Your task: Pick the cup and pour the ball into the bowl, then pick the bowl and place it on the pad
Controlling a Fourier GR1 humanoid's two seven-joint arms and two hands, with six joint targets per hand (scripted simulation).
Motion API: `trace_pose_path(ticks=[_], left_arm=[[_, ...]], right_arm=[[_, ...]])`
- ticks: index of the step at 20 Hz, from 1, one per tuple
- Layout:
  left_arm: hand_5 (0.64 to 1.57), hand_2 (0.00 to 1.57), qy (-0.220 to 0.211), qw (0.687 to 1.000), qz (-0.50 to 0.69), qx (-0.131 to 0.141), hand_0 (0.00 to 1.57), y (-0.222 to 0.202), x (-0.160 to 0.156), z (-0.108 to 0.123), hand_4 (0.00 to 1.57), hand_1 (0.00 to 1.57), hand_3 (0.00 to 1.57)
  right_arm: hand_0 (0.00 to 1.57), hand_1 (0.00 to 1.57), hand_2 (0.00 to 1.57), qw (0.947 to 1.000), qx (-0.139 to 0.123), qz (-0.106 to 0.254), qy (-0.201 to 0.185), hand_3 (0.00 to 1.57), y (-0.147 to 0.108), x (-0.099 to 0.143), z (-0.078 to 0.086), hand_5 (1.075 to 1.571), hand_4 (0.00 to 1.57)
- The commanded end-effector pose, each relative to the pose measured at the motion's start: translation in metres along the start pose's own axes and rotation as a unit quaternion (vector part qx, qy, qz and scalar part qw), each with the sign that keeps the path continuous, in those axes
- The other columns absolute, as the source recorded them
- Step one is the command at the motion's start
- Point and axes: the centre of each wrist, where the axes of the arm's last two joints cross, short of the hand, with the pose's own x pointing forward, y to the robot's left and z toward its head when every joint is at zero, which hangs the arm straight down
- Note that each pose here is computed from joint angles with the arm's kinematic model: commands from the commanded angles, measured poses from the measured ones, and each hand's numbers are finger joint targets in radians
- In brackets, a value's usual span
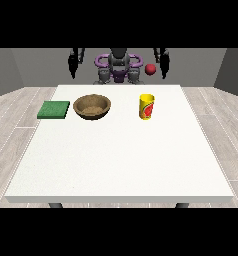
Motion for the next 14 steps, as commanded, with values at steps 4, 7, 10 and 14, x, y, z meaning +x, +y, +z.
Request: trace_pose_path(ticks=[4,7,10,14], left_arm=[[1.47,0.0,-0.012,1.0,-0.019,0.002,0.0,0.01,0.027,-0.003,0.0,0.0,0.0],[1.47,0.0,-0.05,0.997,0.03,0.045,0.0,-0.016,-0.001,0.019,0.0,0.0,0.0],[1.471,0.0,-0.108,0.993,0.035,0.035,0.0,-0.031,0.007,0.008,0.0,0.0,0.0],[1.476,0.0,-0.12,0.991,0.044,0.032,0.0,-0.045,-0.006,0.009,0.0,0.0,0.0]], right_arm=[[0.0,0.0,0.0,0.9998,0.004,0.014,-0.013,0.0,-0.009,0.026,-0.004,1.563,0.12],[0.0,0.0,0.0,0.9982,-0.033,-0.05,0.011,0.0,-0.052,-0.029,0.044,1.563,0.12],[0.0,0.0,0.0,0.9965,-0.033,-0.071,-0.029,0.0,-0.069,-0.044,0.042,1.565,0.0],[0.0,0.0,0.0,0.9954,-0.009,-0.067,-0.068,0.0,-0.072,-0.049,0.032,1.562,0.08]])
